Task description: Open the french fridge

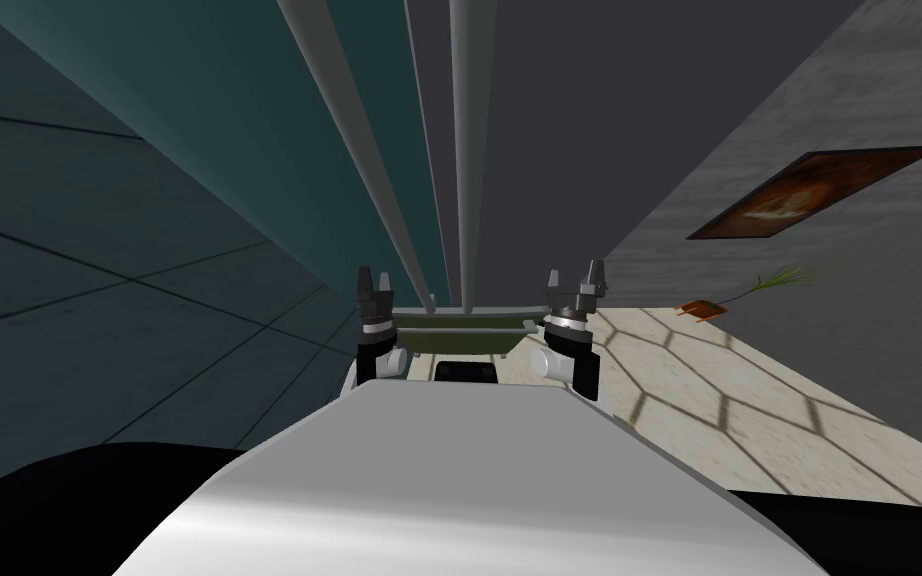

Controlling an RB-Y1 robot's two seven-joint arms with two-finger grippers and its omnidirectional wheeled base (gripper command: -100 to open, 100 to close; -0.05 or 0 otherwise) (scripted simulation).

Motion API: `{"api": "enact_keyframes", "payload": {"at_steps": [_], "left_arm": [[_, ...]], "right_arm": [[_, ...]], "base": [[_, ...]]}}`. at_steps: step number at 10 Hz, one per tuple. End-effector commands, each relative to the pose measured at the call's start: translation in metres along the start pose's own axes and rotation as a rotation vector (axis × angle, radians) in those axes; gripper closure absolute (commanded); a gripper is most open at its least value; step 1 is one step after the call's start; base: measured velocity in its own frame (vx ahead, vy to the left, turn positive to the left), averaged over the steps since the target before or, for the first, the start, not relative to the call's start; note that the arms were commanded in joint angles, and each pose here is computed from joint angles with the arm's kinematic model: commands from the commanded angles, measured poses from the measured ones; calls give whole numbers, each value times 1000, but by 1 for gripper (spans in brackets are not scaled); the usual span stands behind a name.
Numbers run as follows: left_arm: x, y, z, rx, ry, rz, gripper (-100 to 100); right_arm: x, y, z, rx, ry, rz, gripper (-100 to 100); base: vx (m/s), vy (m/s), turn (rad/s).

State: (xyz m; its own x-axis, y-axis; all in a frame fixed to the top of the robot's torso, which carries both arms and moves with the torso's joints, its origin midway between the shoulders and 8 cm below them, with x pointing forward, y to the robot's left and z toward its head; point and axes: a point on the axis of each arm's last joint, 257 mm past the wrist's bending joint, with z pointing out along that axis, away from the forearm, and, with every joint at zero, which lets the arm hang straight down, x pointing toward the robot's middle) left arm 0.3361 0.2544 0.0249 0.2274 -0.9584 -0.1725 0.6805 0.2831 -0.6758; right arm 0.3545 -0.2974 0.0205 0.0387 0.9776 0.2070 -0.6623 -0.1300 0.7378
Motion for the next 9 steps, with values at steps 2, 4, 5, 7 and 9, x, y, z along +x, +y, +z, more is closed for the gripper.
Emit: {"api": "enact_keyframes", "payload": {"at_steps": [2, 4, 5, 7, 9], "left_arm": [[0, 0, 0, 0, 0, 0, 0], [0, 0, 0, 0, 0, 0, 0], [0, 0, 0, 0, 0, 0, 0], [0, 0, 0, 0, 0, 0, 0], [0, 0, 0, 0, 0, 0, 0]], "right_arm": [[0, 0, 0, 0, 0, 0, 0], [0, 0, 0, 0, 0, 0, 0], [0, 0, 0, 0, 0, 0, 0], [0, 0, 0, 0, 0, 0, 0], [0, 0, 0, 0, 0, 0, 0]], "base": [[0, 0, 0], [0, 0, 0], [0, 0, 0], [0, 0, 0], [0, 0, 0]]}}
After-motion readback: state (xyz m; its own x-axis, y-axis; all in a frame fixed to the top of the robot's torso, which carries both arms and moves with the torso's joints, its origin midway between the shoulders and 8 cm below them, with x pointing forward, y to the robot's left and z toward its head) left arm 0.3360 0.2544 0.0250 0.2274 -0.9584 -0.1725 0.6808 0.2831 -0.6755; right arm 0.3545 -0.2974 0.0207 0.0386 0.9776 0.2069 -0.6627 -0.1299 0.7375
